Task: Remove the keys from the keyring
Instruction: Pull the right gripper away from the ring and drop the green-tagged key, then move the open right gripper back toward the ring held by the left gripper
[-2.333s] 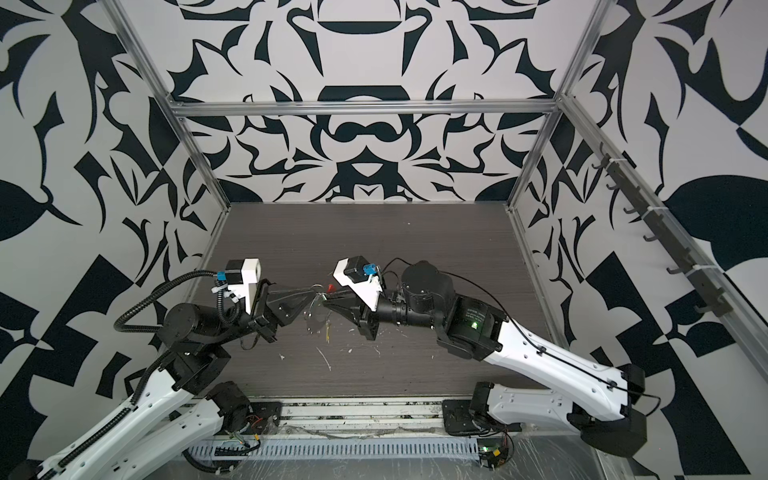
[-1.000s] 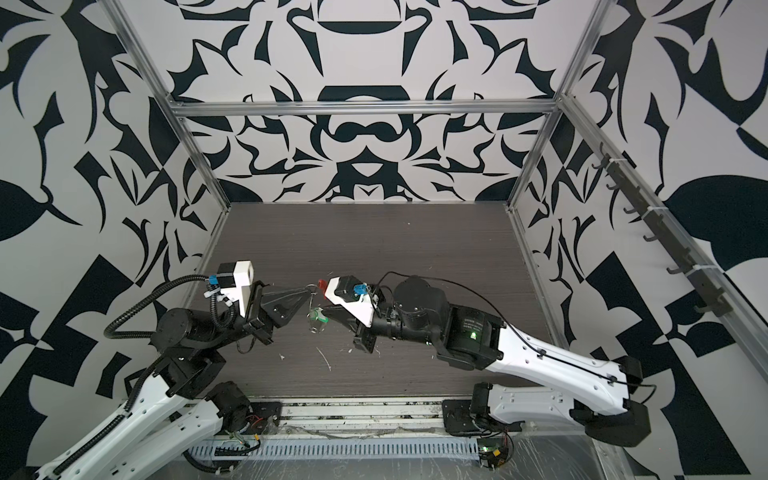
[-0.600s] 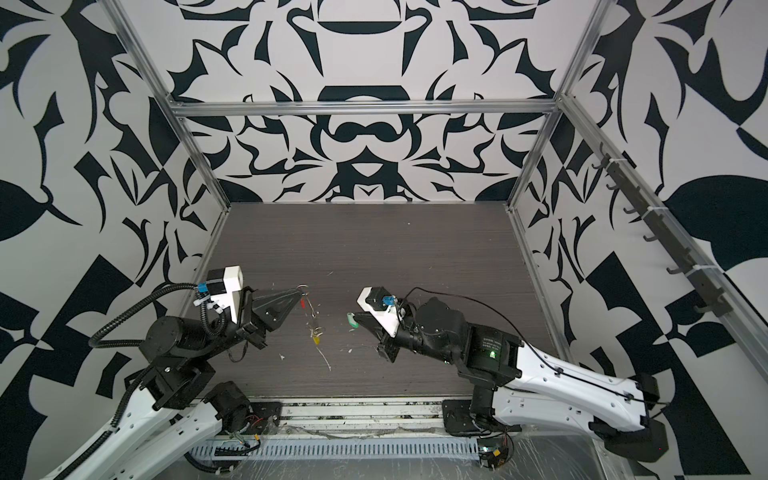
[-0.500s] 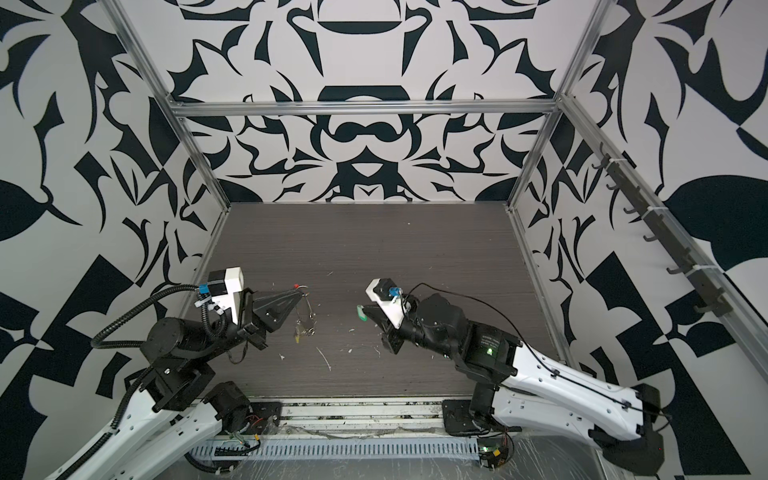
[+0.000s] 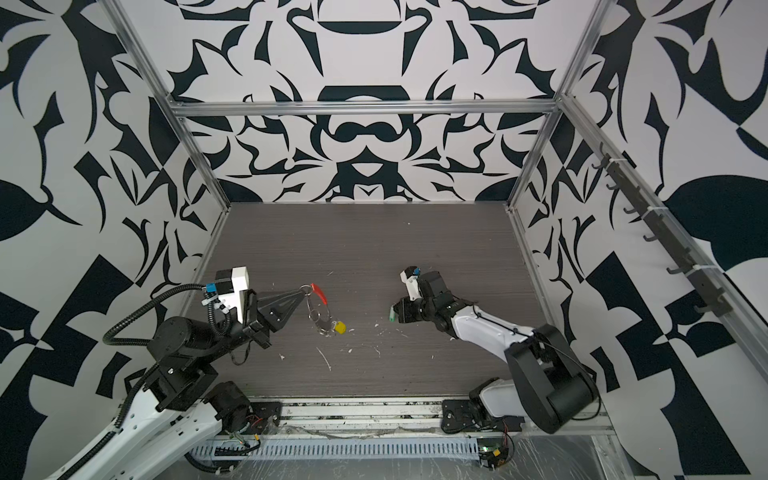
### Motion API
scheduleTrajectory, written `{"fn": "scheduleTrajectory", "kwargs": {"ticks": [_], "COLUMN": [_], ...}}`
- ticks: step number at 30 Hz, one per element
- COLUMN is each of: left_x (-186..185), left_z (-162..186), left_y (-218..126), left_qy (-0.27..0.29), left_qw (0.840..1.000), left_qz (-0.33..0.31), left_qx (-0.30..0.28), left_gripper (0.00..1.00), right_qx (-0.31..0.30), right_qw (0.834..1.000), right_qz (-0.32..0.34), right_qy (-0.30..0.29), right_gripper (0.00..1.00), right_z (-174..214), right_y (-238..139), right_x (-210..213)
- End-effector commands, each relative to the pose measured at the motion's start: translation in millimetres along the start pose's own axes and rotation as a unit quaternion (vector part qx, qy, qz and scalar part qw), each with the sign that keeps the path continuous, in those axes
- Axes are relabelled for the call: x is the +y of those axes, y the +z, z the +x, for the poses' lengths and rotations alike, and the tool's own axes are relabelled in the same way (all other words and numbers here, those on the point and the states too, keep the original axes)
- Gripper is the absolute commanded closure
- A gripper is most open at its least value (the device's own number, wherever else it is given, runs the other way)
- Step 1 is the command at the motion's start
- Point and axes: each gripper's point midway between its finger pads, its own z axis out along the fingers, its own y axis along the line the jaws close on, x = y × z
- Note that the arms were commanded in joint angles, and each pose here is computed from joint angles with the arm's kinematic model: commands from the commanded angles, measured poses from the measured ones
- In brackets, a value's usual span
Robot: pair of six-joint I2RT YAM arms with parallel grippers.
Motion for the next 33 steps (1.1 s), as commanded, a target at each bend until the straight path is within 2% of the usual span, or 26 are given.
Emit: {"fn": "scheduleTrajectory", "kwargs": {"ticks": [1, 7, 9, 11, 15, 19, 23, 24, 29, 33], "left_x": [-1, 1, 2, 2, 3, 7, 16, 18, 33, 39], "left_z": [-3, -1, -1, -1, -1, -2, -5, -7, -17, -25], "left_y": [-1, -1, -1, 0, 0, 0, 1, 1, 3, 6], "left_qy": [-0.004, -0.008, -0.009, -0.01, -0.012, -0.015, -0.022, -0.025, -0.036, -0.039], "left_qw": [1.0, 1.0, 1.0, 1.0, 1.0, 1.0, 0.999, 0.998, 0.994, 0.991], "left_qz": [0.002, 0.0, 0.0, 0.0, -0.005, -0.017, -0.044, -0.051, -0.099, -0.121], "left_qx": [-0.012, -0.014, -0.014, -0.014, -0.013, -0.015, -0.019, -0.022, -0.027, -0.032], "left_gripper": [1.0, 1.0, 1.0, 1.0, 1.0, 1.0, 1.0, 1.0, 1.0, 1.0], "right_qx": [-0.034, -0.014, -0.016, -0.023, -0.047, -0.084, -0.135, -0.148, -0.198, -0.207], "right_qw": [0.999, 0.998, 0.997, 0.996, 0.995, 0.995, 0.99, 0.988, 0.967, 0.944], "right_qz": [-0.014, 0.049, 0.067, 0.081, 0.086, 0.054, -0.018, -0.036, -0.12, -0.19], "right_qy": [0.001, 0.022, 0.029, 0.03, 0.023, 0.008, -0.021, -0.031, -0.105, -0.17], "right_gripper": [1.0, 0.98, 0.8, 0.68, 0.58, 0.54, 0.52, 0.45, 0.43, 0.42], "right_z": [-26, -16, -14, -16, -30, -51, -67, -69, -69, -54], "right_y": [2, 10, 9, 3, -14, -40, -73, -81, -120, -136], "right_x": [9, -18, -24, -27, -19, 7, 49, 60, 128, 179]}}
